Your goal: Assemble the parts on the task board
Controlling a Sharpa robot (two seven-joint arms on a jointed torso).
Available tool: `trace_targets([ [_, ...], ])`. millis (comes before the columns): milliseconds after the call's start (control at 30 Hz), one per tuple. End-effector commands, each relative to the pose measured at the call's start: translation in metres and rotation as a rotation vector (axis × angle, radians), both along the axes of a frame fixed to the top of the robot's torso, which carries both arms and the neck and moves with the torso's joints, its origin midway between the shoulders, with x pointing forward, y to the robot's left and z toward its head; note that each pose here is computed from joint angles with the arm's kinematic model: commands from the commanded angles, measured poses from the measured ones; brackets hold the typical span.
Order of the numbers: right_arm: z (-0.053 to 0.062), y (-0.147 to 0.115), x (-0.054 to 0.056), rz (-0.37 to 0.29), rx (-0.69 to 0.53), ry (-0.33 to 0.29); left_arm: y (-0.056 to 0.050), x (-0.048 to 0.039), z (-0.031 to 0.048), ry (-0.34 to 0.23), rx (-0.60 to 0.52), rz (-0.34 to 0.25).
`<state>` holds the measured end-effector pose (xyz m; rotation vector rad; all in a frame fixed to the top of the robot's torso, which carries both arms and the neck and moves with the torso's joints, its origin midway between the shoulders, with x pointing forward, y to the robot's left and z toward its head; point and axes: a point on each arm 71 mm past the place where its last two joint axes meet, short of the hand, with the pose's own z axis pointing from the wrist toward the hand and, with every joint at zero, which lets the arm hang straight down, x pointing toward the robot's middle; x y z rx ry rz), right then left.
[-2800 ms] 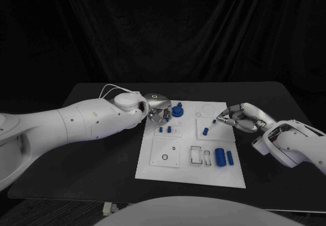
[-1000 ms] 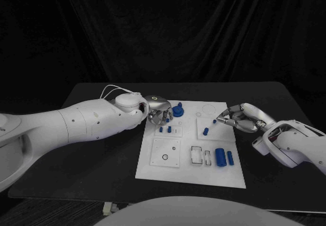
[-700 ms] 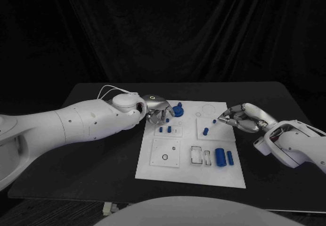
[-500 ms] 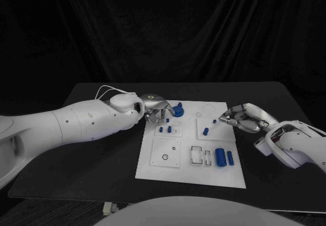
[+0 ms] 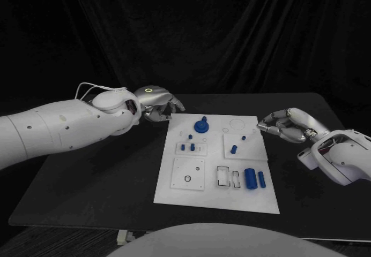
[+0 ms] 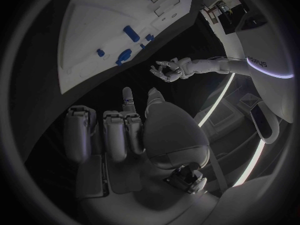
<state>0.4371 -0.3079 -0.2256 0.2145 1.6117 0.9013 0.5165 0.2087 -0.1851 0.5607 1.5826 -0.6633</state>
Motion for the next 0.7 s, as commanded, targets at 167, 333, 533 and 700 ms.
trace_targets([
  [167,0.040,0.008,0.018,0.001,-0.087,-0.111,0.018,-0.0031,0.0346,-0.126,-0.318,-0.044],
  [333,0.057,0.016,0.030,0.030,-0.177,-0.161,0.027,-0.0020,0.0430,-0.104,-0.533,-0.042],
  [533,0.064,0.036,0.038,0.113,-0.308,-0.240,0.031,-0.0077,0.0378,0.067,-0.830,-0.022],
  [700,0.055,0.049,0.045,0.151,-0.387,-0.268,0.030,-0.0126,0.0181,0.429,-1.149,-0.011],
])
